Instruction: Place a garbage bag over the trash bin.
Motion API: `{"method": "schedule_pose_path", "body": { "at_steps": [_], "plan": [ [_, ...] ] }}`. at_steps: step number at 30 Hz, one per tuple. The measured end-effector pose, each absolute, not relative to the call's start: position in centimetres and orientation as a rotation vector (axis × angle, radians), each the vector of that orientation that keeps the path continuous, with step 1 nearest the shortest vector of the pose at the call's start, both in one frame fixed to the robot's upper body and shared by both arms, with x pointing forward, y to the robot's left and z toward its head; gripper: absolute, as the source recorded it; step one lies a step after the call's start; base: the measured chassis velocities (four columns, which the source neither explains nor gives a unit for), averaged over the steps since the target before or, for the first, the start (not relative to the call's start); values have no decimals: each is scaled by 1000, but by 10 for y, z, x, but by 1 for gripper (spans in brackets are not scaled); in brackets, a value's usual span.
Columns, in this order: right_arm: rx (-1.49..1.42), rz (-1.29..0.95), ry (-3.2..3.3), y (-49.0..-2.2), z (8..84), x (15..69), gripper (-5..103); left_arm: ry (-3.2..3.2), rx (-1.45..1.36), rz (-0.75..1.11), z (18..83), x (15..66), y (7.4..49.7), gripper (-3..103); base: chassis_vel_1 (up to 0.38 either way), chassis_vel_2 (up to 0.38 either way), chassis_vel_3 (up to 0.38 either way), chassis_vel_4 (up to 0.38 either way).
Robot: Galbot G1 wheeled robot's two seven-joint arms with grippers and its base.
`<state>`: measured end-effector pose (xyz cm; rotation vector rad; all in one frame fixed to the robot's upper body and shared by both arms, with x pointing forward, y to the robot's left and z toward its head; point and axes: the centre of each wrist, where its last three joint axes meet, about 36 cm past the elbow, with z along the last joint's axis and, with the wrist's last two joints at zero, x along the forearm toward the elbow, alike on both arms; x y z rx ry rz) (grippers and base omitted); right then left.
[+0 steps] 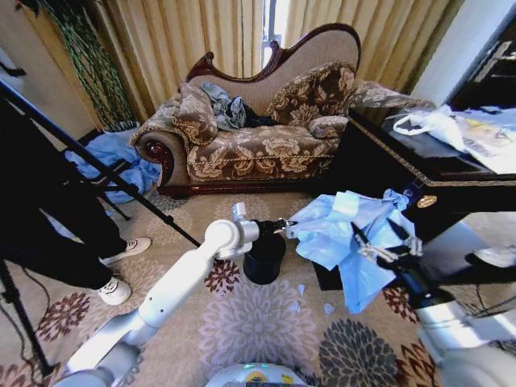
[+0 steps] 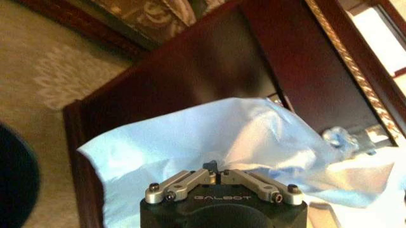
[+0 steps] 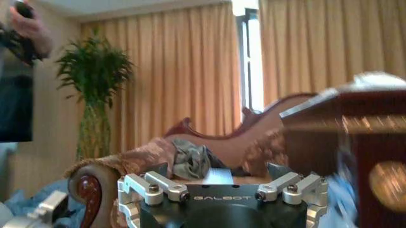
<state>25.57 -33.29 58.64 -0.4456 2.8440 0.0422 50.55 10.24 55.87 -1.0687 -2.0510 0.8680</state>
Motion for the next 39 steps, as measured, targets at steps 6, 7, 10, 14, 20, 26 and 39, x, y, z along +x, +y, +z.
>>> {"method": "schedule_pose_path", "body": {
  "at_steps": [6, 7, 10, 14, 20, 26, 39],
  "plan": [
    [-442, 0, 2820, -337, 604, 265, 99, -2020, -1133, 842, 563, 500, 79, 0, 0, 0, 0, 0],
    [-449, -6, 2817, -337, 607, 266, 96, -2015, -1139, 839, 563, 499, 77, 0, 0, 0, 0, 0],
    [-481, -29, 2812, -335, 612, 271, 86, -2012, -1151, 837, 565, 496, 75, 0, 0, 0, 0, 0],
    [-533, -78, 2828, -337, 611, 291, 70, -2015, -1169, 840, 570, 494, 75, 0, 0, 0, 0, 0],
    [-546, -200, 2848, -352, 607, 322, 53, -2017, -1178, 849, 574, 492, 76, 0, 0, 0, 0, 0],
    [-569, -416, 2869, -377, 608, 347, 26, -2026, -1184, 878, 581, 492, 81, 0, 0, 0, 0, 0],
    [-689, -537, 2886, -382, 595, 344, 0, -2051, -1187, 930, 598, 503, 94, 0, 0, 0, 0, 0]
  ]
}}
